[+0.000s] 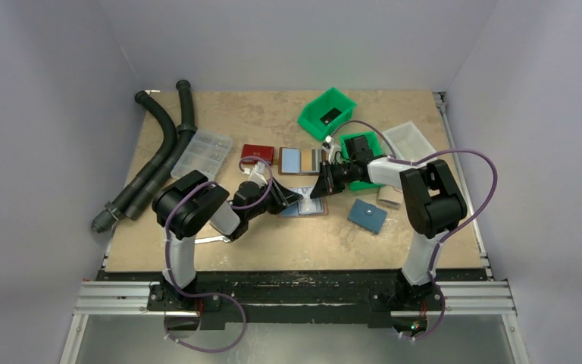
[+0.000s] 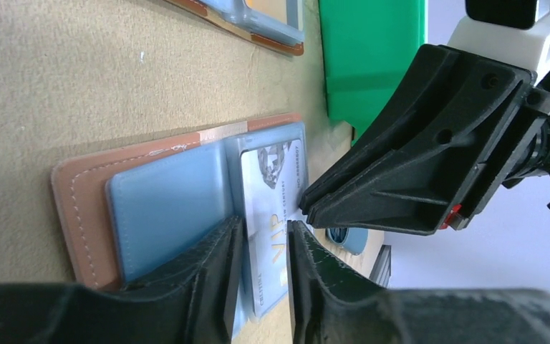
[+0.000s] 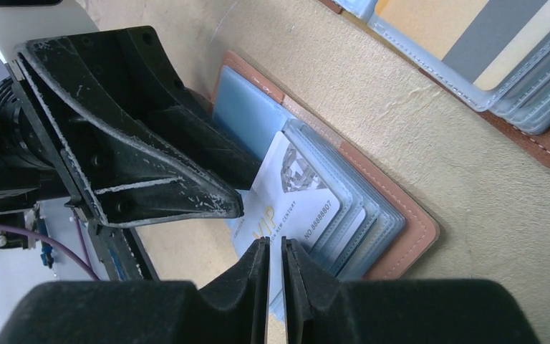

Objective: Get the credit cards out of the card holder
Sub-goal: Remove the credit card from the card holder.

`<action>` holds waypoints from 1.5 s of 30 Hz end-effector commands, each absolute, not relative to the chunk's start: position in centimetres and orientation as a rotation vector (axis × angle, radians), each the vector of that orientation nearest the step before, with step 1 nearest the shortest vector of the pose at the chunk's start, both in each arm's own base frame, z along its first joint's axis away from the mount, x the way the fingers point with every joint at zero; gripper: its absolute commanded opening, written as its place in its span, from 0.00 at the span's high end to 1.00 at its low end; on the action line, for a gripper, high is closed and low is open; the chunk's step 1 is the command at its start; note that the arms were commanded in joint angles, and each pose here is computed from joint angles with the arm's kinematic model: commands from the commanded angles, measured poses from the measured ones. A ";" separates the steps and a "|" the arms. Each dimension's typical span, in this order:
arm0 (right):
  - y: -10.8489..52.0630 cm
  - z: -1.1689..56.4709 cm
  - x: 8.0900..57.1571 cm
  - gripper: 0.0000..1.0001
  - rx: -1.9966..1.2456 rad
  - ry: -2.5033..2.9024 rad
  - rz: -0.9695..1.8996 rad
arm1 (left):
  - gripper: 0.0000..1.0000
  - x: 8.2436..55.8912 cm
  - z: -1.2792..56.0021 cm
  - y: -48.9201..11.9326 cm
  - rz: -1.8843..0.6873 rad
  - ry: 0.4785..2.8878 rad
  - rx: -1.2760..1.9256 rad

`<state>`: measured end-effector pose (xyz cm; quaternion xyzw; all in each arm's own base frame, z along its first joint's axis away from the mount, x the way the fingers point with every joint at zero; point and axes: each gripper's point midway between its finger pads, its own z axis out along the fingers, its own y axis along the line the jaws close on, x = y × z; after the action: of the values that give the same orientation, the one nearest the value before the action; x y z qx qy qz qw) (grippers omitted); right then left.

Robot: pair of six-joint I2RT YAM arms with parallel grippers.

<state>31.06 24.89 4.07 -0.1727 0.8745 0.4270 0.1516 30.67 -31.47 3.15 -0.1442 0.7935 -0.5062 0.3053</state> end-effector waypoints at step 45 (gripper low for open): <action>24.0 6.2 32.5 0.80 -0.550 2.424 1.150 | 0.73 29.4 1.5 -31.0 -1.346 2.154 -0.387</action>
<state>31.48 24.12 4.50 -0.1826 0.8718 0.4232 0.1658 29.85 -31.35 2.84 -0.1401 0.7931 -0.5137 0.2959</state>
